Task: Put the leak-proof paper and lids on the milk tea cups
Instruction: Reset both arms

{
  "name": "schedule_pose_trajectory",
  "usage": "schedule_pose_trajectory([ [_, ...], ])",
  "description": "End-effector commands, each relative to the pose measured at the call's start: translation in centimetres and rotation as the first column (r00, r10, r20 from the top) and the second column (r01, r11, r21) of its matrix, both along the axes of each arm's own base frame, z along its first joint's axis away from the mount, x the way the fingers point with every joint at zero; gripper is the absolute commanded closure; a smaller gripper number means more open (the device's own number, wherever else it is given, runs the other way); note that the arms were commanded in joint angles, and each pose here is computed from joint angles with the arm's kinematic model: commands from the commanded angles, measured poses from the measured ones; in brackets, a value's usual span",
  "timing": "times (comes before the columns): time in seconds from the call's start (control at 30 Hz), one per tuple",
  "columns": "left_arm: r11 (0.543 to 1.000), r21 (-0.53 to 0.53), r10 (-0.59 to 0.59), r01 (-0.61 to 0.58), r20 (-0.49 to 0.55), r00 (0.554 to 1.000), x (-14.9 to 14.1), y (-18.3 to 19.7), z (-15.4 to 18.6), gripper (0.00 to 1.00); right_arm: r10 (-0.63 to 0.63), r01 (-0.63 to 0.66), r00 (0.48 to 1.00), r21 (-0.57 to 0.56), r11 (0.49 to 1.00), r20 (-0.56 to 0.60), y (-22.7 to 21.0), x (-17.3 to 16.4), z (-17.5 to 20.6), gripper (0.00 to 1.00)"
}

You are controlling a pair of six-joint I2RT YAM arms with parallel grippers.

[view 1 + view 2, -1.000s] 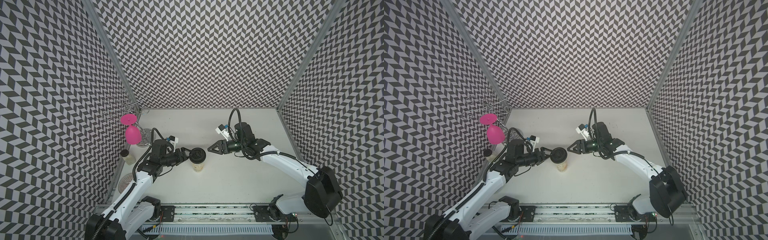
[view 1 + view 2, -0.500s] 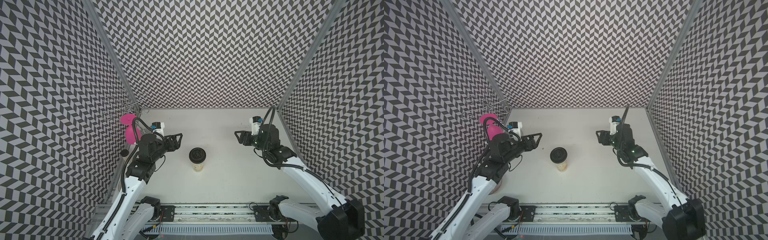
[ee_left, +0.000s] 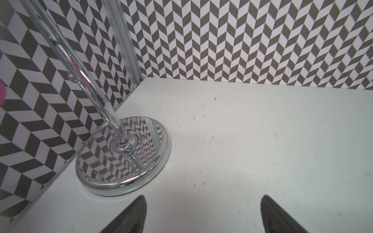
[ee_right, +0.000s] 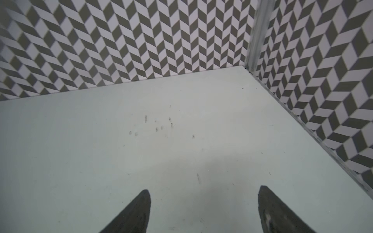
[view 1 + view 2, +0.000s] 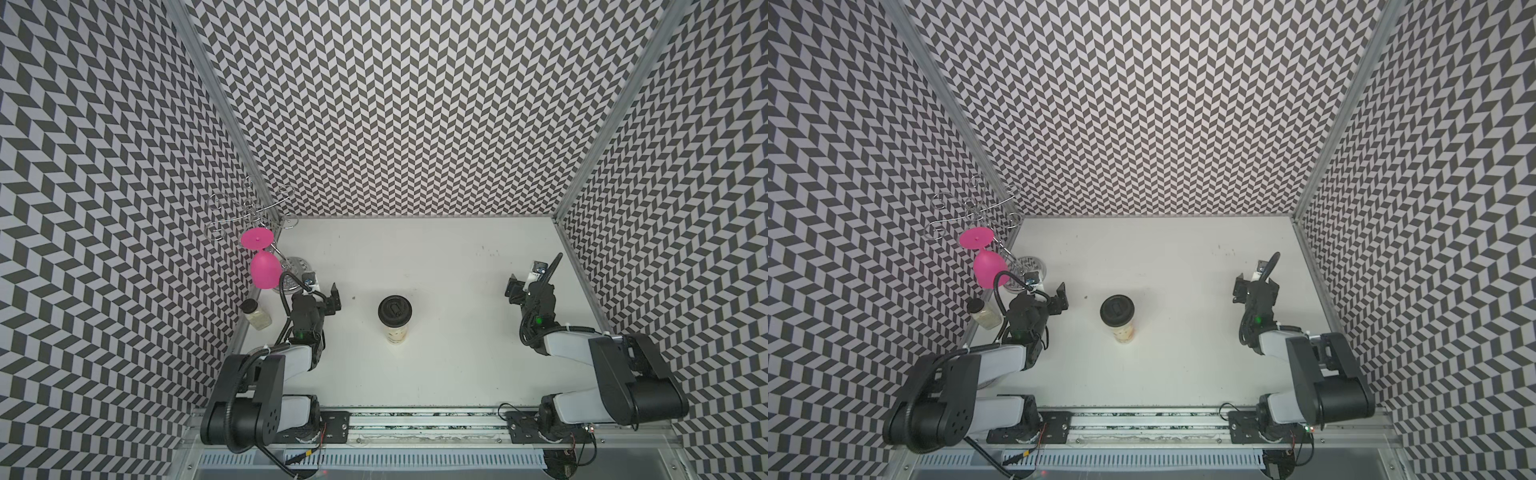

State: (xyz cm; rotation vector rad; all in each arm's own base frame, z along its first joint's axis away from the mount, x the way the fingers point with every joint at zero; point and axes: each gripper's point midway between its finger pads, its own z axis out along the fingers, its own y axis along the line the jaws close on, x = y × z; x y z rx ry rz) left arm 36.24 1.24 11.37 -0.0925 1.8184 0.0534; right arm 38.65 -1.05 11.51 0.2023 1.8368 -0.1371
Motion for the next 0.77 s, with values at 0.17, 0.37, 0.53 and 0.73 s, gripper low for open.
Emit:
schedule_pose_trajectory([
  [0.17, 0.998, -0.011, -0.057, 0.06, 0.205, 0.977, 1.3, -0.3, 3.1, 0.0, 0.107, -0.107, 0.971, -0.011, 0.994, 0.216, 0.6, 0.1, 3.4, 0.09],
  [0.37, 0.999, 0.019, 0.024, -0.029, 0.204, 0.979, 2.0, 0.0, 3.3, 0.0, 0.102, -0.102, 0.954, -0.014, 0.995, 0.282, 0.5, -0.6, 4.1, 0.03],
  [0.53, 1.0, 0.02, 0.019, -0.023, 0.182, 0.983, 2.5, 0.0, 2.9, 0.0, 0.099, -0.1, 0.953, -0.012, 0.995, 0.287, 0.4, -0.6, 4.2, 0.01],
  [0.73, 1.0, 0.02, 0.015, -0.02, 0.2, 0.98, 2.1, -0.1, 3.2, 0.0, 0.114, -0.11, 0.947, -0.029, 0.994, 0.302, 0.6, -0.8, 4.6, 0.0],
])
